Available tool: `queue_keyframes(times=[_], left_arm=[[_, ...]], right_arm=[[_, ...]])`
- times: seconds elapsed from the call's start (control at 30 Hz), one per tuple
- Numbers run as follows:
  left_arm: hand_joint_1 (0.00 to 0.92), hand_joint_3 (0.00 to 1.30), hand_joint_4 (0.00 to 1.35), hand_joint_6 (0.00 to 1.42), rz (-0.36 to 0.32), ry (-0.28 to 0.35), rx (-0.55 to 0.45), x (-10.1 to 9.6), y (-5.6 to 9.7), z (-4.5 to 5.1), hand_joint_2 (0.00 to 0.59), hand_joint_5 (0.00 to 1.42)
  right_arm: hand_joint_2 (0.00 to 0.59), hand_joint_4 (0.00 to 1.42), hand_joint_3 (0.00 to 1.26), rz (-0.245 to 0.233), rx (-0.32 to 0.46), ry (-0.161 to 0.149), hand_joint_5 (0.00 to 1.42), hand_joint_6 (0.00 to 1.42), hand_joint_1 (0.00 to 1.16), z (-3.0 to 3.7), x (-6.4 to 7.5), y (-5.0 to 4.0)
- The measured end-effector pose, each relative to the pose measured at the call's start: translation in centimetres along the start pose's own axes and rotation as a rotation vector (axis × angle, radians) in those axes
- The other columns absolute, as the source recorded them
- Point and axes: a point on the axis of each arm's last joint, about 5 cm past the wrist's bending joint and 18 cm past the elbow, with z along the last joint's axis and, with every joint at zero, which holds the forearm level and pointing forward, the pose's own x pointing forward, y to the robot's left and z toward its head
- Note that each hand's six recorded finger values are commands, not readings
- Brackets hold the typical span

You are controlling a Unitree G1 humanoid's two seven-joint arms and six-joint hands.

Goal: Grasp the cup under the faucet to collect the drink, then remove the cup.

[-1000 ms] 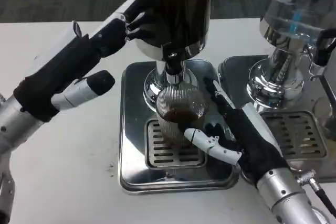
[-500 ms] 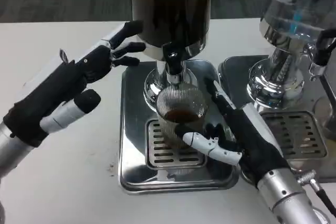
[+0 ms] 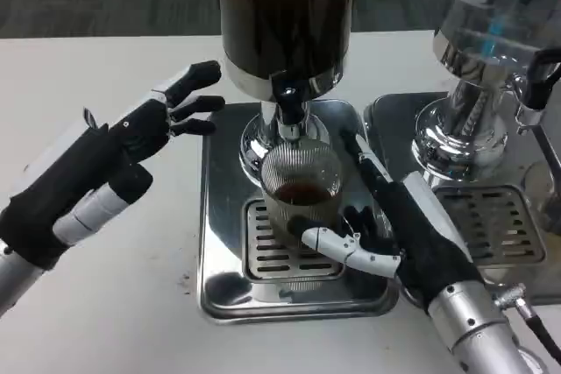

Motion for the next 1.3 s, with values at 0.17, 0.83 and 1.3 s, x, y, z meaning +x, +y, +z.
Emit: queue_keyframes(times=[0.17, 0.83, 1.3], left_arm=[[0.0, 0.1, 0.07, 0.24, 0.004, 0.021, -0.013, -0.5, -0.3, -0.11, 0.12, 0.13], [0.0, 0.15, 0.1, 0.25, 0.009, 0.076, -0.011, -1.7, -0.7, -0.07, 0.122, 0.14], [0.0, 0.16, 0.11, 0.25, 0.022, 0.086, 0.003, -1.9, -0.3, 0.09, 0.122, 0.14]], right_arm=[[0.138, 0.0, 0.0, 0.009, -0.012, -0.002, 0.0, 0.0, 0.62, 0.07, 0.0, 0.22], [0.148, 0.0, 0.0, 0.018, 0.021, 0.04, 0.0, 0.0, 0.63, -0.52, 0.7, 1.26], [0.122, 0.0, 0.0, -0.003, 0.073, -0.003, 0.0, 0.0, 0.61, -1.28, 1.6, 2.51]])
